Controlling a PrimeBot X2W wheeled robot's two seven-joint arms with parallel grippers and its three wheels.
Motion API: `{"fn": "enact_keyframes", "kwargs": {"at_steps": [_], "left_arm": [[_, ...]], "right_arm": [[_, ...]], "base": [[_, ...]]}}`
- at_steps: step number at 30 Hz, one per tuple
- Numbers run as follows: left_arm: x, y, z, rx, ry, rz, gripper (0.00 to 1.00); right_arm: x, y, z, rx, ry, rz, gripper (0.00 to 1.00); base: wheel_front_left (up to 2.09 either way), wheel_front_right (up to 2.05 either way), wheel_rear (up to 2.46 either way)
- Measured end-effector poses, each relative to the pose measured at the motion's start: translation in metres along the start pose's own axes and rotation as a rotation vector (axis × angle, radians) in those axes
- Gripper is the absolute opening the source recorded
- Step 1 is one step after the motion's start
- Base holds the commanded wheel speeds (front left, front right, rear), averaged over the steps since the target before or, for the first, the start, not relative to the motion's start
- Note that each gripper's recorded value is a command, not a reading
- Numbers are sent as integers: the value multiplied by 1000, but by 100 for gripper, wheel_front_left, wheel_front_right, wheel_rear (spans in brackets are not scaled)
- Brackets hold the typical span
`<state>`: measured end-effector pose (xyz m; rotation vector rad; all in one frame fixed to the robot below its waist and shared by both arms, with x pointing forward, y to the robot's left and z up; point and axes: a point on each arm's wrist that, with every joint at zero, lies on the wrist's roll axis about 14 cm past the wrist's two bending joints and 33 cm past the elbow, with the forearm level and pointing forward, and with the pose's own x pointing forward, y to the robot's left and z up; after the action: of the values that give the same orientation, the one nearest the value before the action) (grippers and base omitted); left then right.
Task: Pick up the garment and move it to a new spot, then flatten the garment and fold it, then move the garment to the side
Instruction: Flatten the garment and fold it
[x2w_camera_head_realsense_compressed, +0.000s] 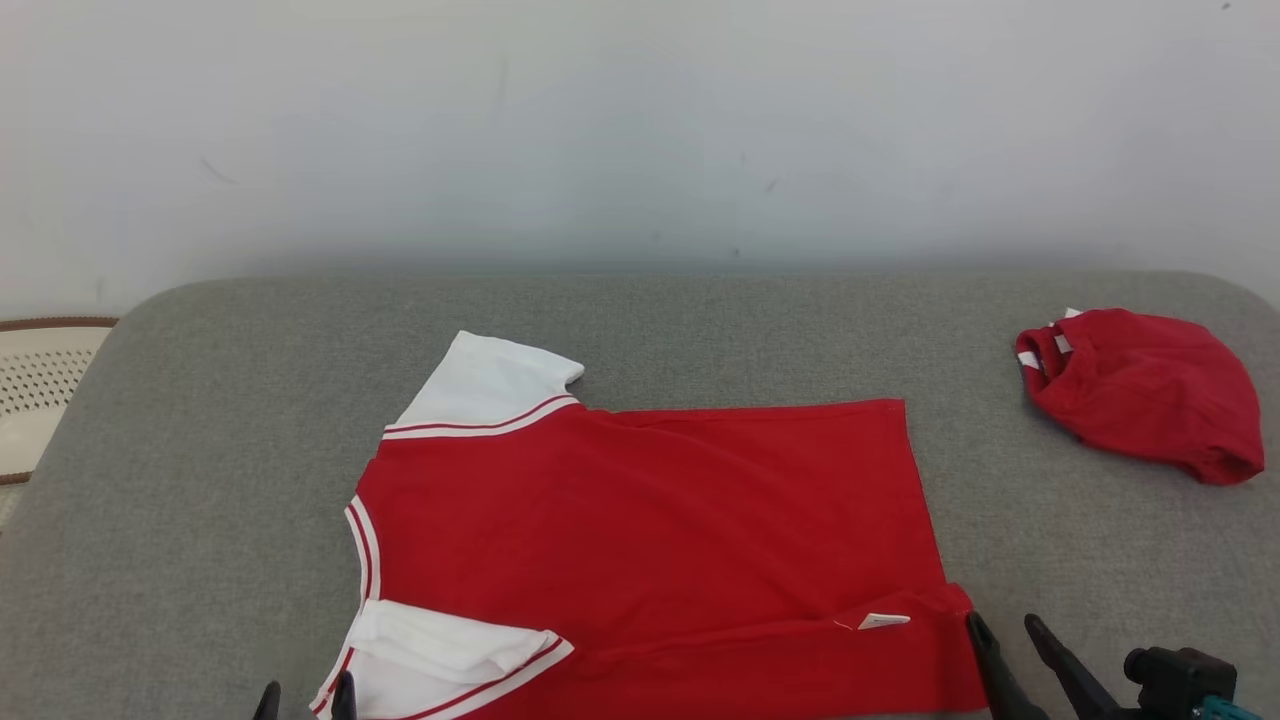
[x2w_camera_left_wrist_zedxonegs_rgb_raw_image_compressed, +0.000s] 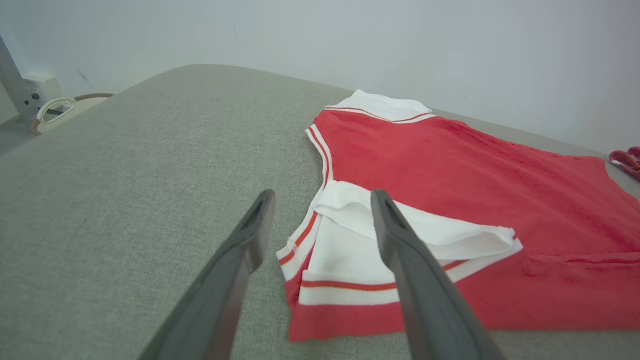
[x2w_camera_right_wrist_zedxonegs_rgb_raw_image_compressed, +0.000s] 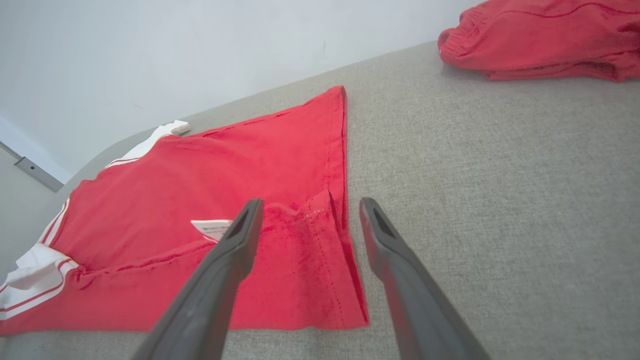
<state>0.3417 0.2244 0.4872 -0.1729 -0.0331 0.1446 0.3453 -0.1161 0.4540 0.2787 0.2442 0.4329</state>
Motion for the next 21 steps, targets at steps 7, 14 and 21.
{"fn": "enact_keyframes", "kwargs": {"at_steps": [7, 14, 21], "left_arm": [[-1, -4, 43, 109, -137, -1, 100], [-8, 1, 56, 162, -176, 20, 100], [-11, 10, 53, 153, -165, 36, 100]], "right_arm": [[10, 12, 35, -117, -151, 35, 100], [15, 27, 48, -155, -224, 47, 100], [15, 38, 39, -168, -204, 57, 100]], "base": [[0, 0, 0], [0, 0, 0], [0, 0, 0]]}}
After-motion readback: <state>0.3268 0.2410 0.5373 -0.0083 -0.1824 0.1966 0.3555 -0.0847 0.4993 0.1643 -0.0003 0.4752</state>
